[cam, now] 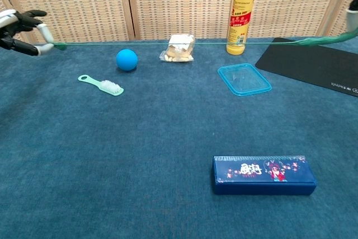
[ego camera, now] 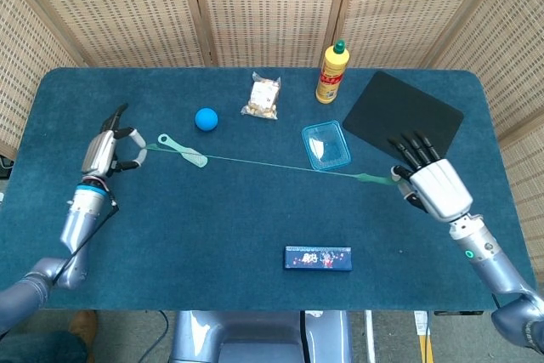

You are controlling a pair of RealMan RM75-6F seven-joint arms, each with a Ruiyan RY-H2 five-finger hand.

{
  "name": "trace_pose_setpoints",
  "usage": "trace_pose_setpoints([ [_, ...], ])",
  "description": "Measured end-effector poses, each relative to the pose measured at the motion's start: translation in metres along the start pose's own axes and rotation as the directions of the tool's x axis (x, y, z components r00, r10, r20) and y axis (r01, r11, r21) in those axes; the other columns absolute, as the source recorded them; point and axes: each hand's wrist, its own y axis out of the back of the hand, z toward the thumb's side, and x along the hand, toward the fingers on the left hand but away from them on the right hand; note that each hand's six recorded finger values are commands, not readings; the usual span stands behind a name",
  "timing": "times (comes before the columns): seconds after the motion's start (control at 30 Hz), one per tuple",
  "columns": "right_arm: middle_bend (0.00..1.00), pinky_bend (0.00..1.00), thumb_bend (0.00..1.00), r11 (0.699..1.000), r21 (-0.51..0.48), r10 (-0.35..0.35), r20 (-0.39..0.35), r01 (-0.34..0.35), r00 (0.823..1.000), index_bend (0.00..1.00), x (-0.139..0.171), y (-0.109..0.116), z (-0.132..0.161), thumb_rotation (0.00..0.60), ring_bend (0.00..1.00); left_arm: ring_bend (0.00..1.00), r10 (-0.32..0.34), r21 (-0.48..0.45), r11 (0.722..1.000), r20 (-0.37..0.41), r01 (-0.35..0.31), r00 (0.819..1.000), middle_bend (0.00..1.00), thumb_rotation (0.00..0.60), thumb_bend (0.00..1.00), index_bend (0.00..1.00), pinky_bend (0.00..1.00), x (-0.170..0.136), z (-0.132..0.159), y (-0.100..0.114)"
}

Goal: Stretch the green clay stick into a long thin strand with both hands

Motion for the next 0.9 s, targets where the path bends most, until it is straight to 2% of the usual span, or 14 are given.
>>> trace_pose_setpoints([
  [0.27, 0.18, 0.00, 0.62, 0.999, 0.035, 0.003, 0.080, -0.006, 0.997, 0.82, 0.027, 0.005, -0.036, 0.600, 0.00, 0.00, 0.070, 0.036, 0.997, -0.046, -0.069, 0.996, 0.00, 0.600, 0.57, 0.84, 0.00, -0.003, -0.025, 0.045],
  [0.57, 0.18, 0.00, 0.62, 0.998, 0.063, -0.002, 0.205, -0.011, 0.979, 0.82, 0.076, 0.013, -0.085, 0.600, 0.00, 0.00, 0.126, 0.052, 0.991, -0.089, -0.122, 0.988, 0.00, 0.600, 0.57, 0.84, 0.00, -0.011, -0.048, 0.080],
  [0.67, 0.18, 0.00, 0.62, 0.996, 0.082, -0.002, 0.252, -0.020, 0.968, 0.82, 0.097, 0.017, -0.102, 0.600, 0.00, 0.00, 0.141, 0.048, 0.989, -0.103, -0.137, 0.985, 0.00, 0.600, 0.57, 0.84, 0.00, -0.014, -0.055, 0.088],
  [0.9, 0.18, 0.00, 0.62, 0.995, 0.091, -0.008, 0.379, -0.029, 0.926, 0.82, 0.158, 0.030, -0.143, 0.600, 0.00, 0.00, 0.162, 0.030, 0.987, -0.130, -0.160, 0.978, 0.00, 0.600, 0.57, 0.84, 0.00, -0.020, -0.068, 0.102],
])
